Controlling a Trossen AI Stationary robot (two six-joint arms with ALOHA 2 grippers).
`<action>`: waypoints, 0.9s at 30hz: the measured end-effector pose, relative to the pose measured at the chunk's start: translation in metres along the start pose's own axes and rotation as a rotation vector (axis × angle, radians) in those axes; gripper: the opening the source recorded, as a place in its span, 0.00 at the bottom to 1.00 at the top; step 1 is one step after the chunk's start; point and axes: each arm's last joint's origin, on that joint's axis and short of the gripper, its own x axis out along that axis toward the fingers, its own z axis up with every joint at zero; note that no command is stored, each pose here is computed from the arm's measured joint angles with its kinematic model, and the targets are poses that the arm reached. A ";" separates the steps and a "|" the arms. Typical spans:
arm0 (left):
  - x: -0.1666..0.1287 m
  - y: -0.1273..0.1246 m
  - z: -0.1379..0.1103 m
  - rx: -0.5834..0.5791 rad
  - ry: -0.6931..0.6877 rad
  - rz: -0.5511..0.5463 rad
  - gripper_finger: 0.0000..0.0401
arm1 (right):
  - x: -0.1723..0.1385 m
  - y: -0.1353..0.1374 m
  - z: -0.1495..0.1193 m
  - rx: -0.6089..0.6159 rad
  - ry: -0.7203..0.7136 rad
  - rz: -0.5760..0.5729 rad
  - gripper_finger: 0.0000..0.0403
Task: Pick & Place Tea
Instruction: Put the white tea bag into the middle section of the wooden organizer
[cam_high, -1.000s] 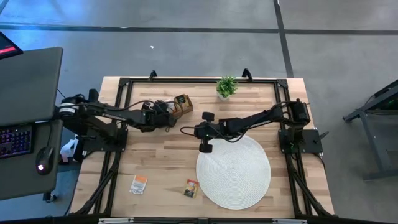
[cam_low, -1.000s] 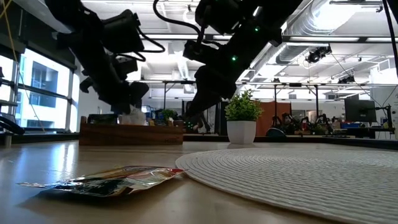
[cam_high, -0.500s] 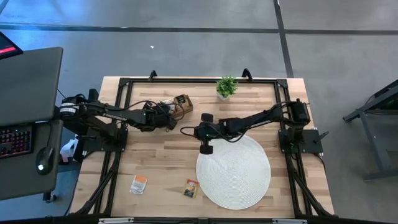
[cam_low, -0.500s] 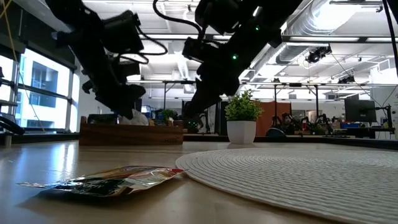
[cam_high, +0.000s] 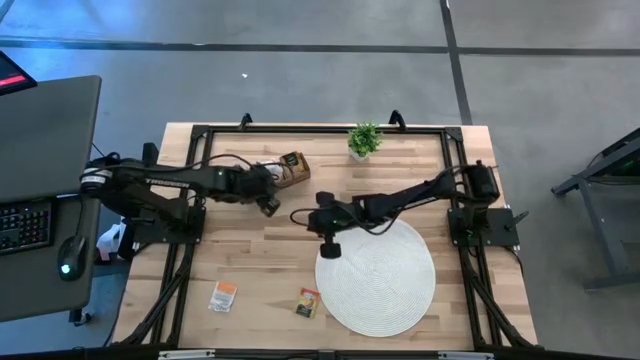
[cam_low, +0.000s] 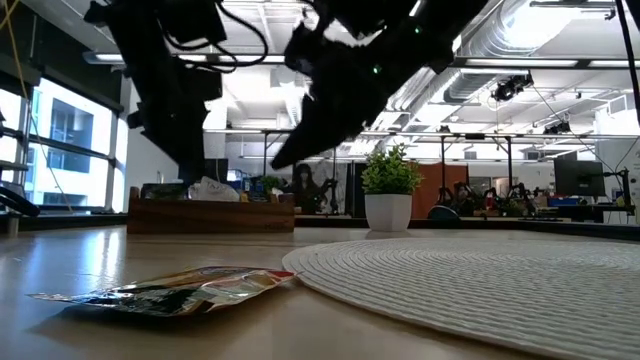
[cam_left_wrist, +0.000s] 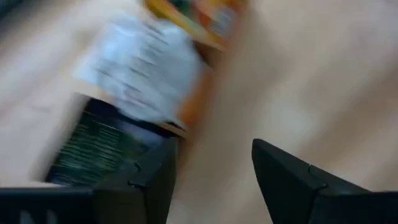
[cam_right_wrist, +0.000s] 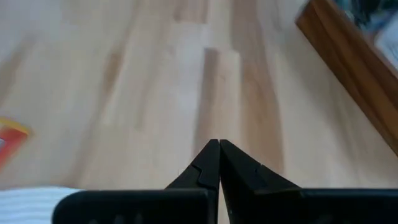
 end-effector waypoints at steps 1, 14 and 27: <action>-0.002 -0.001 0.000 0.003 0.035 -0.057 0.50 | 0.000 0.003 0.002 -0.004 -0.018 0.009 0.02; -0.041 -0.065 -0.059 0.236 0.372 -0.593 0.50 | -0.002 0.017 0.011 -0.065 -0.110 0.041 0.02; -0.089 -0.101 -0.189 -0.333 0.687 -0.278 0.50 | -0.001 0.017 0.010 -0.058 -0.099 0.040 0.02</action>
